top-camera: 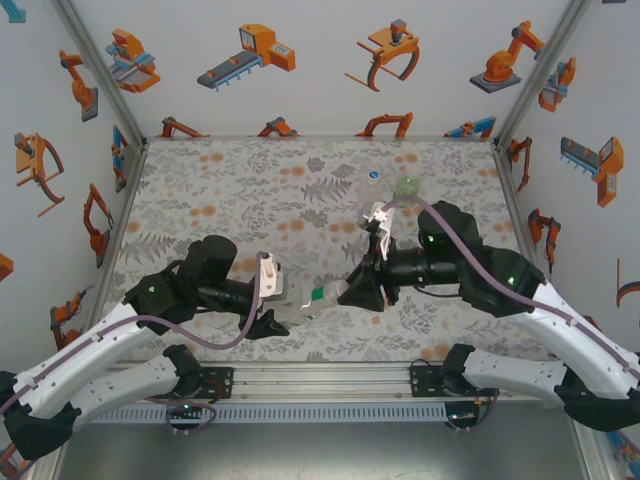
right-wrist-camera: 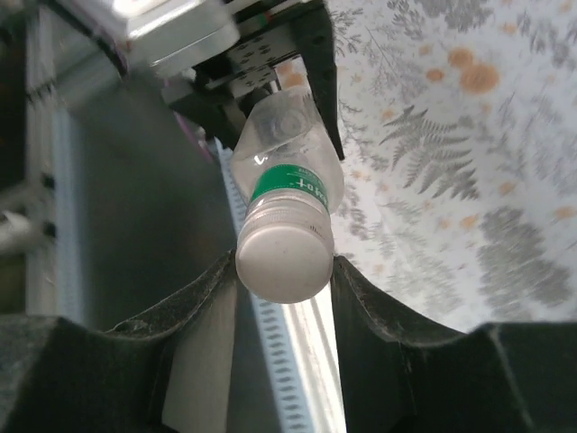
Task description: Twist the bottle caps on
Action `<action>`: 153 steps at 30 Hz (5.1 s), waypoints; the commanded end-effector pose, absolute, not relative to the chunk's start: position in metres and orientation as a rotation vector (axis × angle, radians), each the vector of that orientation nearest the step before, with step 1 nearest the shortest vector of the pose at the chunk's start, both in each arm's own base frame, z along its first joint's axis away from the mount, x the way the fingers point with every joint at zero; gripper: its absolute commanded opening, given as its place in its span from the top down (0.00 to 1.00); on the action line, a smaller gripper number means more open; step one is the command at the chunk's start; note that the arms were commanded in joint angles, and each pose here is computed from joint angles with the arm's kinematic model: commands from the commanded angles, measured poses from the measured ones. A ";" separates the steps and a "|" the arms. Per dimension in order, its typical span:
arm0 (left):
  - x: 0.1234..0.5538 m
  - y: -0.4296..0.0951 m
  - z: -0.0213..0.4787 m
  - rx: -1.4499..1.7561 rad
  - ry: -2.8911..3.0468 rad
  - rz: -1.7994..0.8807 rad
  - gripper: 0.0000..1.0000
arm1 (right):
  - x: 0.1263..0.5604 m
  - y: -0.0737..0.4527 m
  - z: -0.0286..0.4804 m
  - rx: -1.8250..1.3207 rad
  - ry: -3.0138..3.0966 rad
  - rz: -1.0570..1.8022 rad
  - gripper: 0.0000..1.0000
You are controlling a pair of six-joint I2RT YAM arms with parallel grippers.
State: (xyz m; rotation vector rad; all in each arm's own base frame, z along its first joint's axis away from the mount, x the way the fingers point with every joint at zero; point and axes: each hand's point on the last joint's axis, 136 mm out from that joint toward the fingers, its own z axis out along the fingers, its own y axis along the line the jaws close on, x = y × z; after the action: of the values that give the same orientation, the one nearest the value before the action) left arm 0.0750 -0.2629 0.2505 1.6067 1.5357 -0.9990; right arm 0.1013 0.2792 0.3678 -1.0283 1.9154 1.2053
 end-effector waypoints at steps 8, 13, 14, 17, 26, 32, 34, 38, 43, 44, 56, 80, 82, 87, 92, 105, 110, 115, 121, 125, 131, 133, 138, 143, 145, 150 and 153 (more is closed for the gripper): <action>0.083 -0.276 0.274 1.581 1.415 -0.987 1.00 | 0.133 0.293 0.315 0.383 2.535 1.623 0.95; 0.083 -0.276 0.275 1.584 1.415 -0.986 1.00 | 0.136 0.287 0.322 0.387 2.501 1.610 0.85; 0.083 -0.276 0.275 1.585 1.416 -0.989 1.00 | 0.136 0.285 0.325 0.356 2.493 1.585 0.83; 0.082 -0.274 0.275 1.586 1.416 -0.989 1.00 | 0.138 0.271 0.336 0.232 2.457 1.468 0.71; 0.079 -0.272 0.275 1.587 1.418 -0.995 1.00 | 0.139 0.244 0.386 -0.417 2.093 1.165 0.34; 0.078 -0.272 0.274 1.591 1.418 -1.001 1.00 | 0.103 0.256 0.421 -0.995 1.684 1.099 0.35; 0.077 -0.271 0.274 1.592 1.418 -1.004 1.00 | 0.090 0.259 0.424 -1.162 1.579 1.068 0.35; 0.076 -0.271 0.273 1.595 1.416 -1.014 1.00 | 0.071 0.264 0.417 -1.477 1.408 0.977 0.37; 0.074 -0.270 0.275 1.593 1.414 -1.021 1.00 | 0.071 0.270 0.409 -1.670 1.272 0.864 0.37; 0.074 -0.270 0.274 1.593 1.416 -1.022 1.00 | 0.073 0.273 0.409 -1.685 1.262 0.851 0.37; 0.074 -0.270 0.273 1.592 1.424 -1.025 1.00 | 0.078 0.293 0.403 -1.713 1.215 0.883 0.48; 0.073 -0.268 0.272 1.591 1.426 -1.020 1.00 | 0.076 0.302 0.396 -1.618 1.382 1.055 0.78; 0.073 -0.268 0.272 1.590 1.425 -1.018 1.00 | 0.078 0.302 0.395 -1.544 1.455 1.102 0.85; 0.074 -0.268 0.271 1.587 1.430 -1.015 1.00 | 0.094 0.305 0.391 -1.206 1.730 1.259 1.00; 0.075 -0.267 0.270 1.582 1.433 -1.003 1.00 | 0.121 0.303 0.381 -0.719 2.036 1.389 1.00; 0.082 -0.267 0.269 1.570 1.442 -0.961 1.00 | 0.139 0.279 0.336 0.084 2.510 1.376 1.00; 0.082 -0.267 0.270 1.572 1.448 -0.959 0.96 | 0.140 0.280 0.330 0.061 2.536 1.328 1.00; 0.083 -0.265 0.270 1.565 1.454 -0.945 0.78 | 0.143 0.278 0.324 0.059 2.550 1.285 1.00; 0.085 -0.263 0.271 1.551 1.459 -0.924 0.43 | 0.153 0.272 0.319 0.010 2.550 1.162 1.00; 0.086 -0.261 0.271 1.541 1.464 -0.911 0.31 | 0.165 0.261 0.312 -0.052 2.566 0.996 1.00; 0.086 -0.256 0.270 1.523 1.481 -0.894 0.28 | 0.194 0.248 0.303 -0.143 2.582 0.767 1.00; 0.086 -0.254 0.269 1.516 1.484 -0.890 0.27 | 0.207 0.245 0.299 -0.181 2.590 0.674 1.00; 0.085 -0.250 0.268 1.496 1.494 -0.884 0.27 | 0.246 0.236 0.291 -0.251 2.582 0.486 1.00; 0.087 -0.247 0.267 1.471 1.509 -0.875 0.27 | 0.293 0.228 0.284 -0.274 2.566 0.369 1.00; 0.086 -0.246 0.266 1.464 1.516 -0.876 0.27 | 0.312 0.221 0.283 -0.274 2.552 0.319 1.00; 0.086 -0.243 0.265 1.444 1.528 -0.873 0.27 | 0.351 0.225 0.282 -0.312 2.497 0.288 1.00; 0.087 -0.241 0.265 1.432 1.533 -0.871 0.27 | 0.370 0.238 0.282 -0.349 2.473 0.309 1.00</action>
State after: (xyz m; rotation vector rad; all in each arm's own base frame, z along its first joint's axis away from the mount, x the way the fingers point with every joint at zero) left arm 0.0869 -0.2416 0.2626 1.4578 1.5301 -0.8599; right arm 0.3504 0.2268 0.2653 -0.2680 2.5654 0.3024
